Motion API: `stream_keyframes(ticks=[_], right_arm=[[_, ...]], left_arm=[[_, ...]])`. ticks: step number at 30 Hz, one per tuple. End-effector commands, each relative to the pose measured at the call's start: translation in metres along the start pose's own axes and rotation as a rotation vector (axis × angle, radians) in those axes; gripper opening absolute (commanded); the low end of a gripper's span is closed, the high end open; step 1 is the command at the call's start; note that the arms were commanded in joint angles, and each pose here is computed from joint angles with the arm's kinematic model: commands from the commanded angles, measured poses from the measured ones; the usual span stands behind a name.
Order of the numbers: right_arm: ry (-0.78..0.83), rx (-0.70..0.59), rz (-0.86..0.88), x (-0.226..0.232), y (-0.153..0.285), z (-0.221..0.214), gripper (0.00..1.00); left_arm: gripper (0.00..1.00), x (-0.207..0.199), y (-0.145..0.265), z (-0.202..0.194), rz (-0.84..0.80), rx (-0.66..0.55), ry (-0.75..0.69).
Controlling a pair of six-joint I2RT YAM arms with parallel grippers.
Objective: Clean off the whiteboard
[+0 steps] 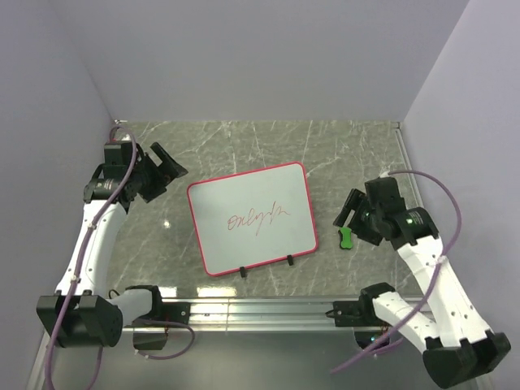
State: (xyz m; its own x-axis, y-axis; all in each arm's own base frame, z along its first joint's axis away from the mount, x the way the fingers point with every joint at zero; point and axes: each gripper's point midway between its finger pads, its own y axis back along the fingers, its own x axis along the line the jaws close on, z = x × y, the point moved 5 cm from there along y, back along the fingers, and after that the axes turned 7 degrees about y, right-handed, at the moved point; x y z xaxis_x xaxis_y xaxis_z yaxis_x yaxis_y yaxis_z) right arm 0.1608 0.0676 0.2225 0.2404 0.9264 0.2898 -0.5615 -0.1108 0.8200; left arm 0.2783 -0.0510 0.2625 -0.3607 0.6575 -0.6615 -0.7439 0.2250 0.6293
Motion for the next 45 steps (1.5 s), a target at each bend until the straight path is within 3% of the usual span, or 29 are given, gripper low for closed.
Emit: stream_keyframes(ticks=[1,5,16,34,45], right_arm=[[-0.066,0.034,-0.06,-0.01,-0.019,-0.003,0.82],[-0.13,0.13,-0.145,-0.024,-0.056,-0.004,0.82],[-0.156,0.101,-0.232,-0.039,-0.102,0.018,0.81],[-0.078,0.177,-0.285,-0.055,-0.154,0.004,0.79],[-0.068,0.217,-0.284,-0.057,-0.161,-0.004,0.75]], left_arm=[[0.95,-0.017,0.011,-0.009,-0.083,0.002,-0.088],[0.93,-0.018,0.018,-0.019,-0.086,0.018,-0.121],[0.89,-0.013,0.021,-0.042,-0.084,0.049,-0.176],[0.89,-0.016,0.025,-0.035,-0.058,0.015,-0.209],[0.89,-0.008,0.026,-0.037,-0.034,0.0,-0.203]])
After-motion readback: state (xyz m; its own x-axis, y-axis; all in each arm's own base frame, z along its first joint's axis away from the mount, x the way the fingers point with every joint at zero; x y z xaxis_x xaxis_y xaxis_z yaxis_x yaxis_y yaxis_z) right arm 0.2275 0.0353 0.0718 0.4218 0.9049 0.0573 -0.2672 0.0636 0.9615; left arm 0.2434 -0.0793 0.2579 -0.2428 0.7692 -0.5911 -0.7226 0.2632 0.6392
